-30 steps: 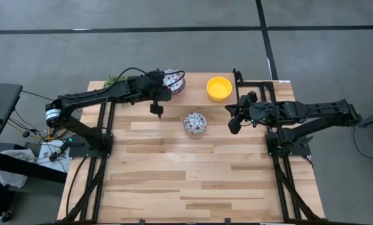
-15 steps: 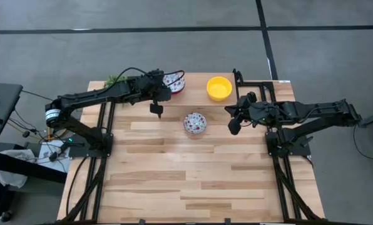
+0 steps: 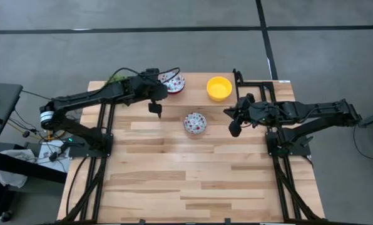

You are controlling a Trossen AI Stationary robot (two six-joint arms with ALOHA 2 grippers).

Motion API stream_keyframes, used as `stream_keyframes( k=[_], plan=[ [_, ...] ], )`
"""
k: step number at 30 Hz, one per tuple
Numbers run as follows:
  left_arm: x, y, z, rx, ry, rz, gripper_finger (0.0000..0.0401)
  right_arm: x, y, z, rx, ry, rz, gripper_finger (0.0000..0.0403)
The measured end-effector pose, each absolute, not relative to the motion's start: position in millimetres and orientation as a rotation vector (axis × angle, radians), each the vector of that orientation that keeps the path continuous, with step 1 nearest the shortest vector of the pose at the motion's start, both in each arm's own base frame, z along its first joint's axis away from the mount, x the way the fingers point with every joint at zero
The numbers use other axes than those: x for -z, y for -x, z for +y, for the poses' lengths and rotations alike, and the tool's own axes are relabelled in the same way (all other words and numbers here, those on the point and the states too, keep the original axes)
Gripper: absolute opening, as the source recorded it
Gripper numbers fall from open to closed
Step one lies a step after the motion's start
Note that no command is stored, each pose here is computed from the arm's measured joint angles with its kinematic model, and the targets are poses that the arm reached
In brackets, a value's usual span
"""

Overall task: Pick & Place Mini bowls
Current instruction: Stack the printed bowl on the printed bowl on the shelf

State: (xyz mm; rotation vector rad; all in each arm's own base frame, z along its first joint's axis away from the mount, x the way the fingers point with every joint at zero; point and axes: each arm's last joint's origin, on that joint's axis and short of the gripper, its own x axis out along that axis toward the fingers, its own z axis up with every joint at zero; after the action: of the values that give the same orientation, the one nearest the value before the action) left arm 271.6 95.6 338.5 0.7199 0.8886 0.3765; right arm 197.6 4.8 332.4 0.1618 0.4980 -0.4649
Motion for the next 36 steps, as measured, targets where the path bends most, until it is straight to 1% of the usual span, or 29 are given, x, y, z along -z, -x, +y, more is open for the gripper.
stream_keyframes(
  k=[2, 6, 10, 14, 20, 27, 31, 36],
  plan=[
    [-349.0, -264.4, 87.5, -0.368, -0.685, 0.822, 0.0071, -329.5, -200.0, 6.9, 0.4, -0.171, 0.534, 0.0011],
    [-370.8, -246.6, 69.0, -0.316, -0.596, 0.672, 0.0068, -317.9, -210.3, 10.1, 0.287, -0.055, 0.642, 0.0011],
    [-379.7, -223.1, 51.7, -0.244, -0.488, 0.562, 0.0067, -302.7, -231.2, 9.0, 0.304, -0.009, 0.695, 0.0011],
    [-376.0, -202.8, 35.3, -0.147, -0.377, 0.495, 0.0067, -285.9, -251.2, 5.0, 0.301, 0.07, 0.753, 0.0011],
    [-349.8, -188.3, 19.3, -0.089, -0.265, 0.518, 0.0067, -261.6, -277.5, -1.9, 0.284, 0.174, 0.813, 0.0011],
    [-317.0, -188.4, 10.5, -0.027, -0.186, 0.588, 0.0067, -233.6, -298.3, -1.9, 0.253, 0.24, 0.885, 0.0011],
    [-303.0, -191.8, 10.8, -0.02, -0.185, 0.636, 0.0067, -213.2, -308.3, 0.3, 0.13, 0.31, 0.955, 0.0011],
    [-292.0, -195.3, 10.7, -0.006, -0.187, 0.674, 0.0067, -197.0, -320.1, 1.4, 0.069, 0.339, 0.959, 0.0025]
  ],
)
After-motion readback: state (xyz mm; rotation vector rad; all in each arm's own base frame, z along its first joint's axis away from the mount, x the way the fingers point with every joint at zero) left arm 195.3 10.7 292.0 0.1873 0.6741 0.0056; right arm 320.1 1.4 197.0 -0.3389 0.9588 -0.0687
